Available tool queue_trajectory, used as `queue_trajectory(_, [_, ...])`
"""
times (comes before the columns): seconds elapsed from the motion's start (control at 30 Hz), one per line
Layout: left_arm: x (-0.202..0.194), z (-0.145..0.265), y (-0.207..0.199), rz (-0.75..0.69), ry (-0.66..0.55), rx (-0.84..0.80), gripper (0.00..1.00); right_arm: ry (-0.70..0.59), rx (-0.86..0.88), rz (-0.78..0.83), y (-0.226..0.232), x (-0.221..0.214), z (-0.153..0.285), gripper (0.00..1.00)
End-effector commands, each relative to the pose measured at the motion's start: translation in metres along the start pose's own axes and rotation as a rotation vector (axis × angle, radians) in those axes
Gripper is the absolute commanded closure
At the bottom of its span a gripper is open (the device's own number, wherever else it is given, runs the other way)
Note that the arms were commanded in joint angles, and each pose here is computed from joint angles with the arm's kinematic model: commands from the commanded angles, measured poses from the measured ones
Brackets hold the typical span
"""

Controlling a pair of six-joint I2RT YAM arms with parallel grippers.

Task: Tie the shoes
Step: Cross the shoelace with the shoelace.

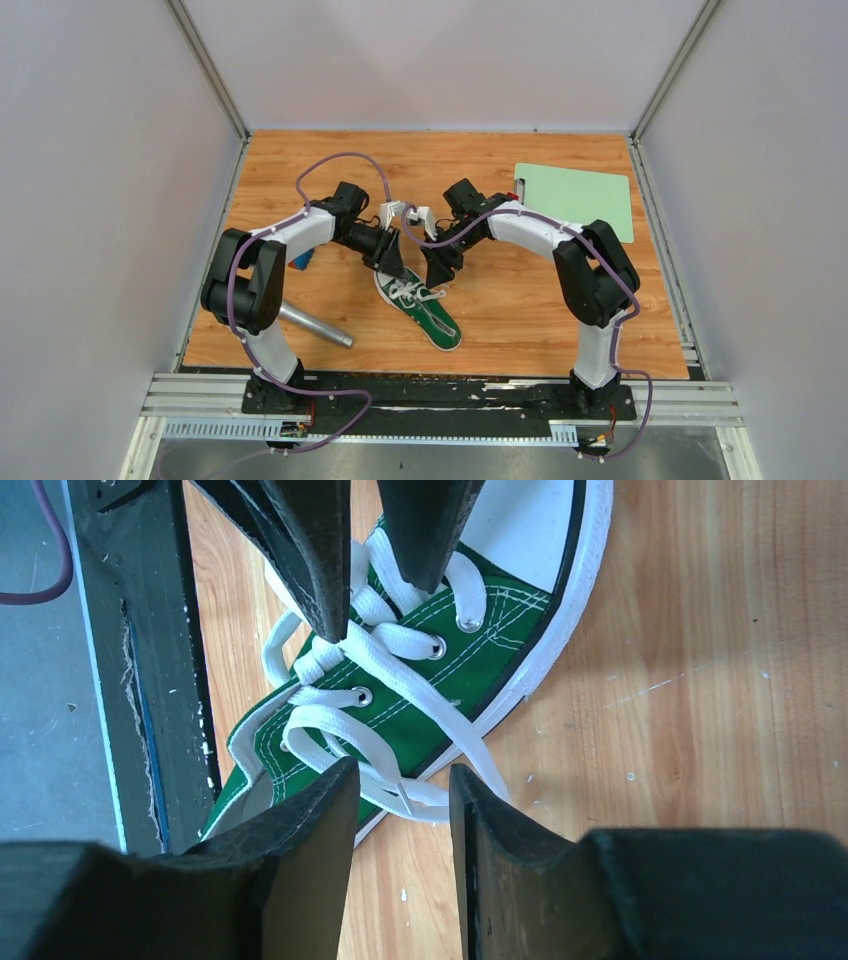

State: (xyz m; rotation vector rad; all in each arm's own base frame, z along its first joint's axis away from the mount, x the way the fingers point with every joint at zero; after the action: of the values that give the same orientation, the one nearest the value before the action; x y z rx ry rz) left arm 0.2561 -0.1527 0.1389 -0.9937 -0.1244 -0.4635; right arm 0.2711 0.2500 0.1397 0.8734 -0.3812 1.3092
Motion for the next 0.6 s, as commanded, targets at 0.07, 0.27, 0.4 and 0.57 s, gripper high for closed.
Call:
queue_trajectory(0.07, [0.0059, 0.0018, -0.007, -0.02, -0.026, -0.034, 0.53, -0.063, 0.042, 0.041, -0.0015, 0.0141, -0.0063, 0.66])
queue_trajectory(0.27, [0.0045, 0.0003, -0.0052, -0.008, -0.024, -0.033, 0.53, -0.066, 0.083, -0.002, 0.0019, 0.0071, -0.0111, 0.78])
queue_trajectory(0.4, [0.0063, 0.0006, -0.0052, -0.009, -0.026, -0.03, 0.53, -0.079, 0.09, -0.013, 0.0035, 0.007, -0.0111, 0.77])
queue_trajectory(0.57, [0.0052, 0.0015, -0.0052, -0.007, -0.021, -0.019, 0.53, -0.08, 0.097, -0.02, 0.0049, 0.0056, -0.0118, 0.74])
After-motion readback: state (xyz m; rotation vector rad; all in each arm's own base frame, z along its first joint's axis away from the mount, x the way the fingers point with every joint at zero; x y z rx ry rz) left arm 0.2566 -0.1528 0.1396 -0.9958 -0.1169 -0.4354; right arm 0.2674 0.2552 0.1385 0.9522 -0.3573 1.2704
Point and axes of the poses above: each gripper's point midway between its finger pads, its own z axis back along the fingers, its own y axis along the line the jaws close on, x = y × z, the point moved 10 cm from there along z, back along the fingers, and after that the axes turned 9 degrees about z, right-handed, at the moved point
